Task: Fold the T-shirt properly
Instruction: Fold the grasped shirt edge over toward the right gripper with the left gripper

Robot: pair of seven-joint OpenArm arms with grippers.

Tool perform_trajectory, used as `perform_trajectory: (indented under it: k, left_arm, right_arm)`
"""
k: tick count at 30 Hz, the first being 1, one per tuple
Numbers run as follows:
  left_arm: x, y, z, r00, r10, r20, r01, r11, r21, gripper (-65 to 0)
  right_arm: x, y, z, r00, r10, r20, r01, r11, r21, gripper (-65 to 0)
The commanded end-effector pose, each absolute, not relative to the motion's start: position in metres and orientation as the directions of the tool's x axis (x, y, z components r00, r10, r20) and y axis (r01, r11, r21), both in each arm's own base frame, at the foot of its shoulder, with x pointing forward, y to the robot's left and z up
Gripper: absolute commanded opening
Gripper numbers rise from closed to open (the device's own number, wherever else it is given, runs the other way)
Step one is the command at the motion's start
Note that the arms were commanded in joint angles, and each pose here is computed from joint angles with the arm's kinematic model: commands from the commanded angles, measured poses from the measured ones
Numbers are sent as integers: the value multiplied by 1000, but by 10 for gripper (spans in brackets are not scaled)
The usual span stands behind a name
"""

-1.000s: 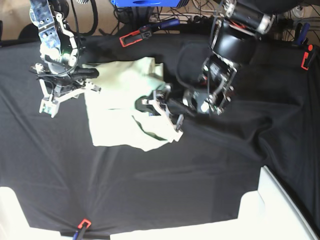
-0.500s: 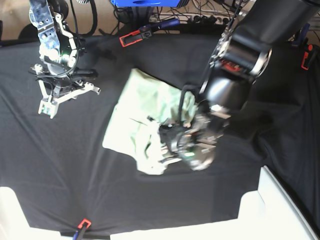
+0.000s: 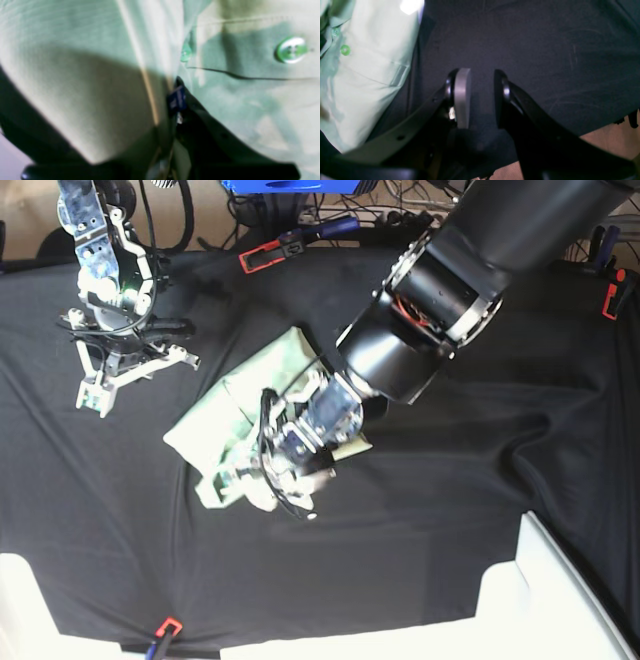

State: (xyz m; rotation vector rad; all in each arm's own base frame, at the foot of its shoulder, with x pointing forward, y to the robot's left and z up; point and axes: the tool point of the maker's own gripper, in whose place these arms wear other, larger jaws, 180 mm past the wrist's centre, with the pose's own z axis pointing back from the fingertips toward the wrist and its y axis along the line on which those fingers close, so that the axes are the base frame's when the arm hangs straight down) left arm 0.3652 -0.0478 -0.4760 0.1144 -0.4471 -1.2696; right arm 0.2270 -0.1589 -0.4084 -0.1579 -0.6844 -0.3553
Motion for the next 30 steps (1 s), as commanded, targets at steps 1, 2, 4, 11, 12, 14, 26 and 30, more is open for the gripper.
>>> perform_trajectory:
  k: [1, 2, 4, 11, 12, 14, 26, 30]
  left_arm:
    - [374, -67, -462, 171, -937, 305, 894, 277, 351, -650]
    - [373, -71, -462, 142, -942, 305, 897, 253, 362, -650]
    - [368, -82, -462, 85, -945, 315, 905, 205, 372, -650]
    - [351, -114, -462, -103, -936, 336, 910, 47, 412, -650]
    - [347, -117, -463, -129, -936, 327, 909, 20, 415, -650]
    - [341, -120, -466, -168, -938, 304, 906, -25, 422, -650]
    - [337, -141, -453, -290, -914, 285, 870, -127, 477, -650]
    - [337, -142, -452, -292, -912, 288, 868, -127, 479, -650]
  right_arm:
    - [235, -163, -398, 688, -258, 679, 375, 927, -28, -490]
    - [235, -163, -398, 688, -258, 679, 375, 927, -28, -490]
    - [235, -163, -398, 688, -256, 679, 374, 927, -29, -490]
    - [235, -163, -398, 687, -256, 680, 374, 927, -29, -490]
    - [236, -164, -398, 686, -257, 681, 376, 926, -29, -490]
    - [236, -171, -397, 678, -266, 685, 394, 918, -33, -490]
    - [241, -174, -393, 666, -272, 694, 404, 914, -30, -490]
    - [241, -174, -393, 666, -272, 694, 404, 914, -30, -490]
